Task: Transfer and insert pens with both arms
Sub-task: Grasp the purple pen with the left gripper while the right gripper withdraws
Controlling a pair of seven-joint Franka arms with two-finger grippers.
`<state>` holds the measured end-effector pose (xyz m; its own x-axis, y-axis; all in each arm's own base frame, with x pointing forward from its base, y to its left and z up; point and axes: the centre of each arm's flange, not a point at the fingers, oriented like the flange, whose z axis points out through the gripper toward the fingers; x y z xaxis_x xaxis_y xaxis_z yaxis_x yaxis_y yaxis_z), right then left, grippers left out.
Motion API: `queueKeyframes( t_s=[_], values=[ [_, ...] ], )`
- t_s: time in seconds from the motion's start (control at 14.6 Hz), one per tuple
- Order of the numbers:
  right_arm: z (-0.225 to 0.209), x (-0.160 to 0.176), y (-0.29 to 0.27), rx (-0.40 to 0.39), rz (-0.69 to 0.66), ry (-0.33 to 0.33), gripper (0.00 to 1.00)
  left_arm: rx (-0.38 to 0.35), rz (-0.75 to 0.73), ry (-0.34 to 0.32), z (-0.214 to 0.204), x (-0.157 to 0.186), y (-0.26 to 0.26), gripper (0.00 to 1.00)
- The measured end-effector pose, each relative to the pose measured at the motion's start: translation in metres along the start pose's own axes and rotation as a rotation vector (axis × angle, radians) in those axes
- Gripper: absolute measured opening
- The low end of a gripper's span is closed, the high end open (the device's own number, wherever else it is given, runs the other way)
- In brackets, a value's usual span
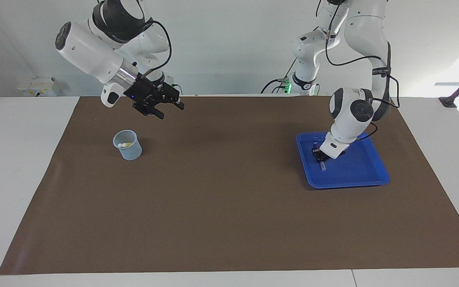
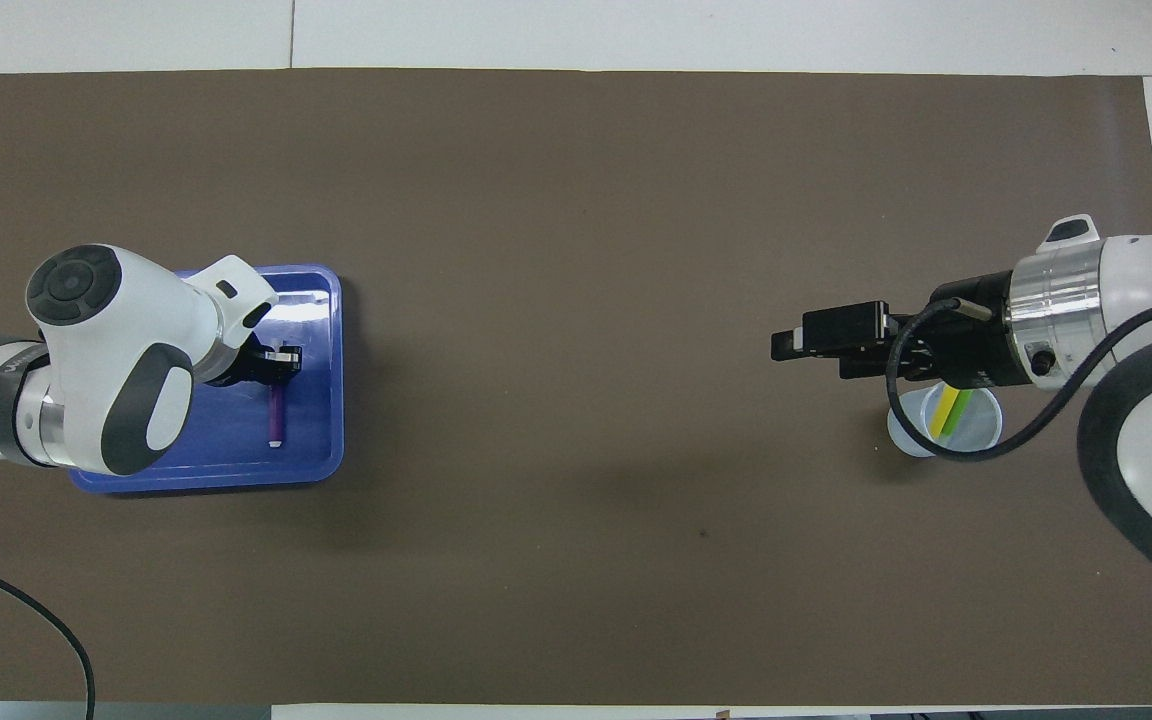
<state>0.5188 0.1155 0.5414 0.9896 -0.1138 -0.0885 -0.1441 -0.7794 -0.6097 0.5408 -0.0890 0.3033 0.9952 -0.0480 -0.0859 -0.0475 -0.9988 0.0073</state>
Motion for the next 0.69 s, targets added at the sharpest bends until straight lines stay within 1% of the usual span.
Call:
queueKeyframes(
  t_s=[0.14, 0.41, 0.55, 0.69],
  values=[
    [0.005, -0.001, -0.013, 0.036, 0.064, 0.017, 1.0, 0.0, -0.001, -0.002, 0.0, 0.0, 0.0, 0.17],
    [0.018, -0.007, -0.033, 0.044, 0.092, 0.023, 1.0, 0.002, -0.035, -0.053, -0.008, 0.004, -0.014, 0.17],
    [0.024, -0.009, -0.038, 0.043, 0.091, 0.024, 1.0, -0.044, -0.086, -0.095, -0.028, 0.01, -0.02, 0.17],
    [0.025, -0.009, -0.039, 0.052, 0.095, 0.026, 1.0, -0.083, -0.121, -0.137, -0.058, 0.017, -0.02, 0.17]
  ],
)
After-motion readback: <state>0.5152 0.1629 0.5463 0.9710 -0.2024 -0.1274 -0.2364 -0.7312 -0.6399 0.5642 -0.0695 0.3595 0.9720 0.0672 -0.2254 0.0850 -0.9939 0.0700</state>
